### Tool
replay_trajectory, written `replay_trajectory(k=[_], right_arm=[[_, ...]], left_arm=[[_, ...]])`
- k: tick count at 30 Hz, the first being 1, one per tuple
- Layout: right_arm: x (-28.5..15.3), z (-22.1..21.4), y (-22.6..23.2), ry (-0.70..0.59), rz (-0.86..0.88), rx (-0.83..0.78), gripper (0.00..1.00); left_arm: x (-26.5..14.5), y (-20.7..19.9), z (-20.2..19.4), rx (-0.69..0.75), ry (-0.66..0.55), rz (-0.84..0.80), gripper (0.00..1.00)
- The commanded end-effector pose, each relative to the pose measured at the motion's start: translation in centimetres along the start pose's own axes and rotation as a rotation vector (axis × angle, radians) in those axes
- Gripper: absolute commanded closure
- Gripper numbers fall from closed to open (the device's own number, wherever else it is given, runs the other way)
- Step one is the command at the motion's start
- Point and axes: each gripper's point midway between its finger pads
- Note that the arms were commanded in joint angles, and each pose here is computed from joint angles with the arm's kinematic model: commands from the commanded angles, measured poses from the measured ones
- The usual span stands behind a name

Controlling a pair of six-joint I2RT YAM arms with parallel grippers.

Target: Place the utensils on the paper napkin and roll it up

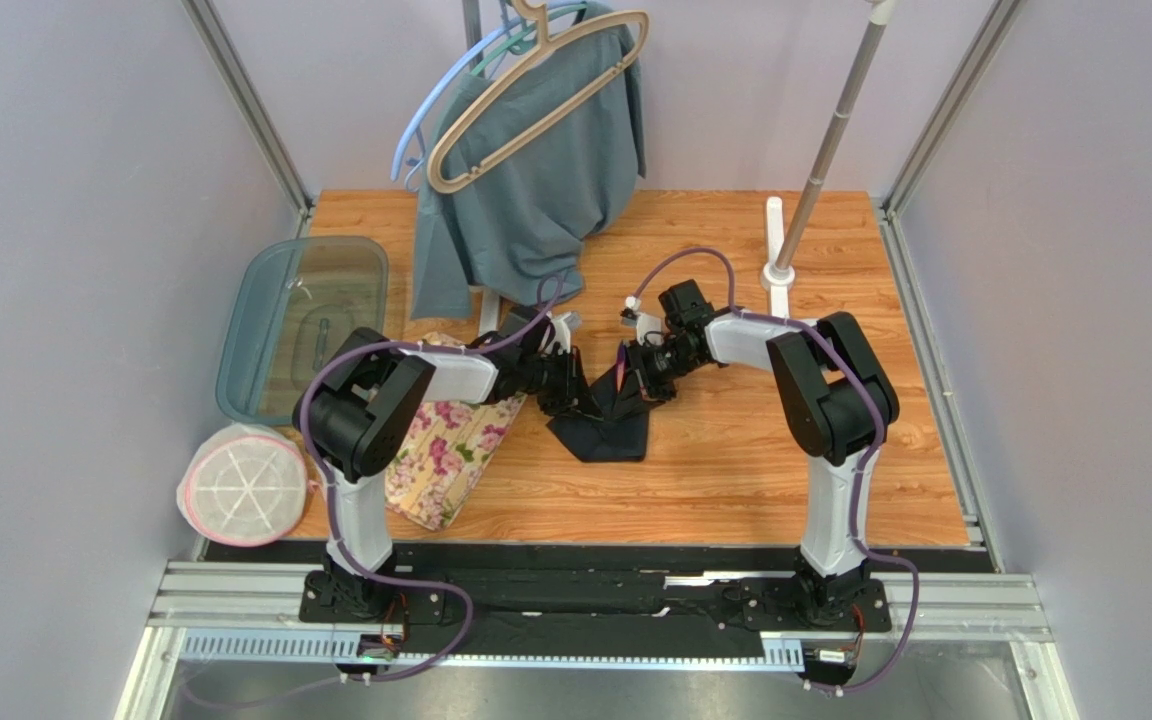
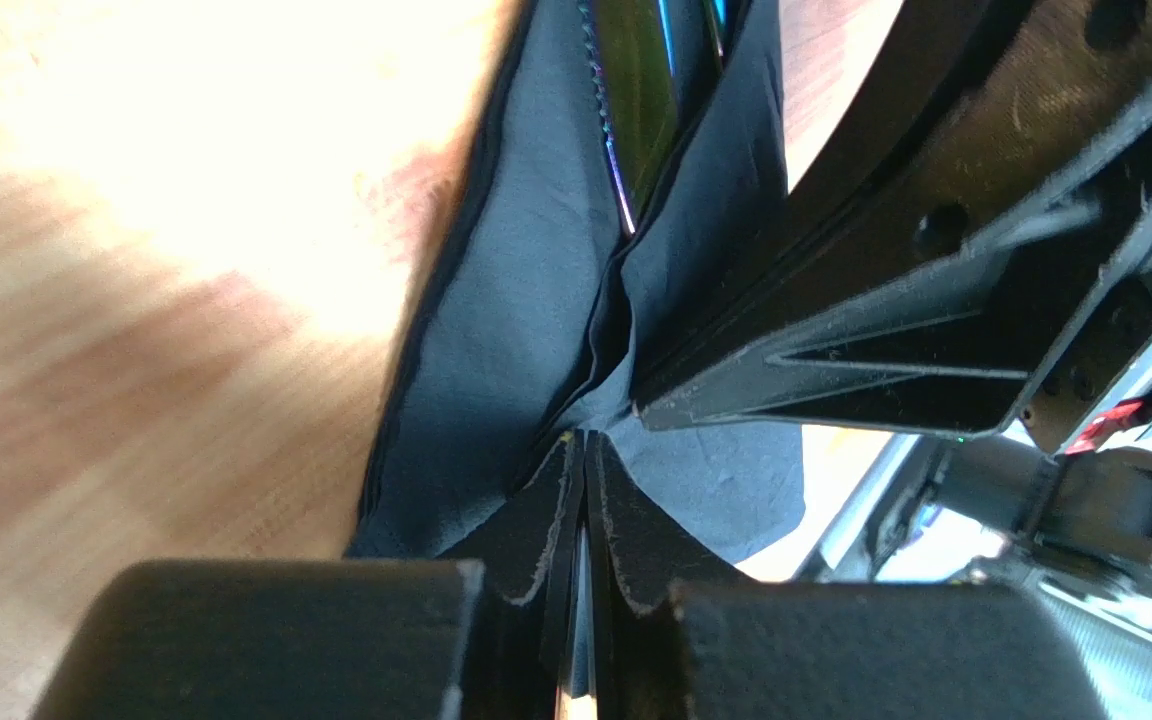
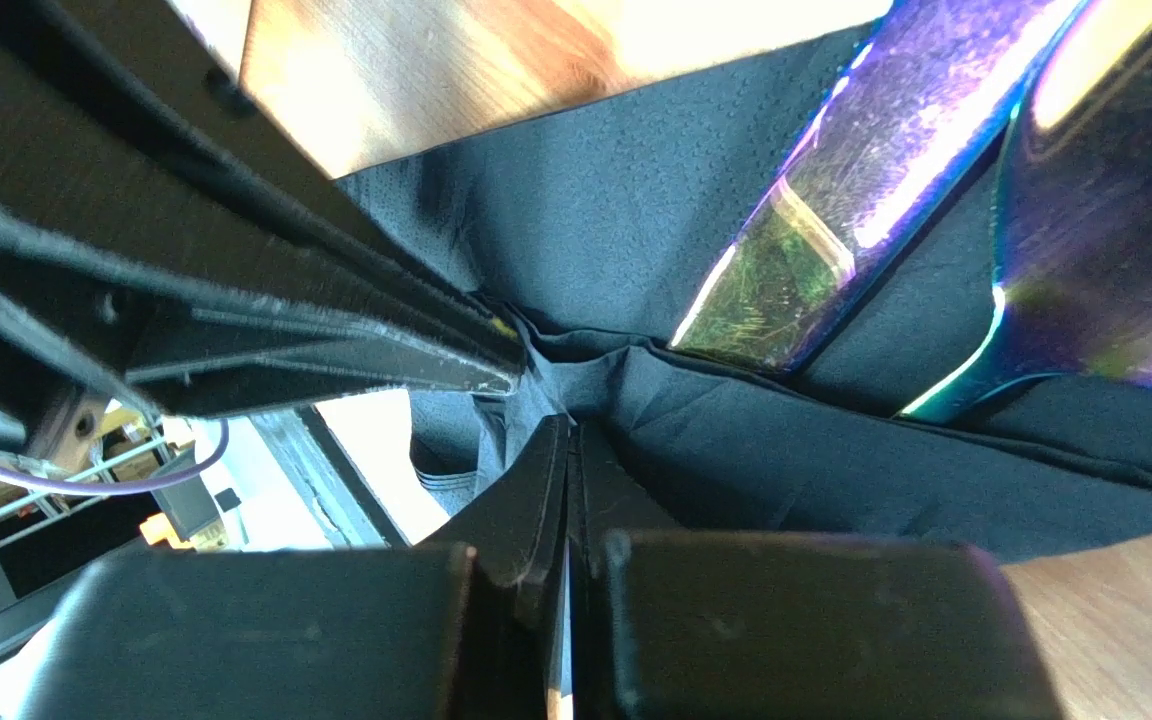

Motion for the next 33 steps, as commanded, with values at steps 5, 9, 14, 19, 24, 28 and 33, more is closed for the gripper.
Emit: replay_trajectory(k=[5,9,14,19,24,28,33], right_arm=[[-3.4,1.8,4.1,-0.058,0.02,-0.079,0.91],[-5.7,2.7,4.8,-0.123,0.011,-0.133,0.89],[-4.7,2.1,3.0,-0.109,-0.015,-0.085,0.92],[-4.1,2.9,2.7,-0.144,-0.052,-0.096,0.93],[-3.0,3.4,2.1,-0.14,-0.075,-0.088,0.94],[-1.8,3.3,1.6,-0.123,-0.097,-0.092,0.95],[-0.4,3.1,0.3,-0.102,-0.144,-0.098,0.96]], left_arm=[[-0.1,2.4,-0.1,0.029,0.026,0.099,0.98],[0.0,2.4,-0.1,0.023,0.025,0.102,1.0],[0.0,2.5,0.1,0.031,0.026,0.11,1.0],[-0.2,2.5,-0.1,0.031,0.023,0.109,1.0],[0.0,2.5,-0.1,0.027,0.025,0.105,1.0],[0.0,2.4,0.1,0.026,0.022,0.102,1.0],[-0.2,1.9,0.4,0.042,0.006,0.084,1.0]])
Point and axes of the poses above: each gripper's point midway between its finger pads, its own x axis out along the fingers, its own y axis along the line the jaws close on, z = x × y, and after that the axes turned 8 degrees about x, right-handed
